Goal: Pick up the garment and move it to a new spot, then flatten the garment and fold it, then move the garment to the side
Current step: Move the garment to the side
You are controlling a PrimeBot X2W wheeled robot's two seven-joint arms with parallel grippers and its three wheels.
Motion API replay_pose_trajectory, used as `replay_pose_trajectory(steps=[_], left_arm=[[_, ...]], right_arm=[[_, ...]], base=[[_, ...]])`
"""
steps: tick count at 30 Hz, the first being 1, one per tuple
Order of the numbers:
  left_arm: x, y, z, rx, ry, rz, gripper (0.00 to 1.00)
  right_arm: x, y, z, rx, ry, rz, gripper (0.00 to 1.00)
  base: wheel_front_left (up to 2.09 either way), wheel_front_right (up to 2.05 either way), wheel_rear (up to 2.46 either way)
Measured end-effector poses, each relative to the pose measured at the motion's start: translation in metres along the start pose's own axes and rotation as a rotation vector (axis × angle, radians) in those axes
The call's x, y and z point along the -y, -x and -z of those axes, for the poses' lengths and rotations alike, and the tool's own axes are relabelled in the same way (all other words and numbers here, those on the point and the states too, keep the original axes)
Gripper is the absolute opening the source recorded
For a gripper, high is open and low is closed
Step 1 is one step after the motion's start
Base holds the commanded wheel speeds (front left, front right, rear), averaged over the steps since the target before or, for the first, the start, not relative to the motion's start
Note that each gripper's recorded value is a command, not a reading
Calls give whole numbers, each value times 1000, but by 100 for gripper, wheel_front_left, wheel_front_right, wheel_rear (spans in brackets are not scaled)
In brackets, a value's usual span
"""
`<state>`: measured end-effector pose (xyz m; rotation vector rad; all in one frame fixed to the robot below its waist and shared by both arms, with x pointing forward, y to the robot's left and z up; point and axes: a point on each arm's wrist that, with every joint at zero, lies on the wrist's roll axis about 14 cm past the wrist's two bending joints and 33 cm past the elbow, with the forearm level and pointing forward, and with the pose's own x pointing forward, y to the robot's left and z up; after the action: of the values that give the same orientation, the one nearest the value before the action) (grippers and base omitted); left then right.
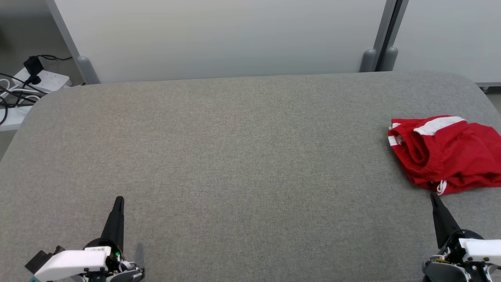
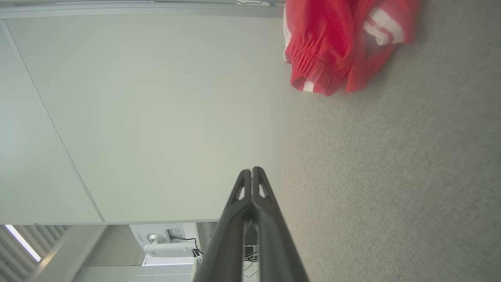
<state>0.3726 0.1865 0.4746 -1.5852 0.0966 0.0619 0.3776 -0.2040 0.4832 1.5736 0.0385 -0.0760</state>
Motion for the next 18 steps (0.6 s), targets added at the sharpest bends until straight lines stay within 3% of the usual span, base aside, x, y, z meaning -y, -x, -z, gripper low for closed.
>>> replay_pose_trajectory(steps=[18], left_arm=[[0,0,0,0,0,0,0]], right_arm=[[0,0,0,0,0,3,0]], base=[[0,0,0]])
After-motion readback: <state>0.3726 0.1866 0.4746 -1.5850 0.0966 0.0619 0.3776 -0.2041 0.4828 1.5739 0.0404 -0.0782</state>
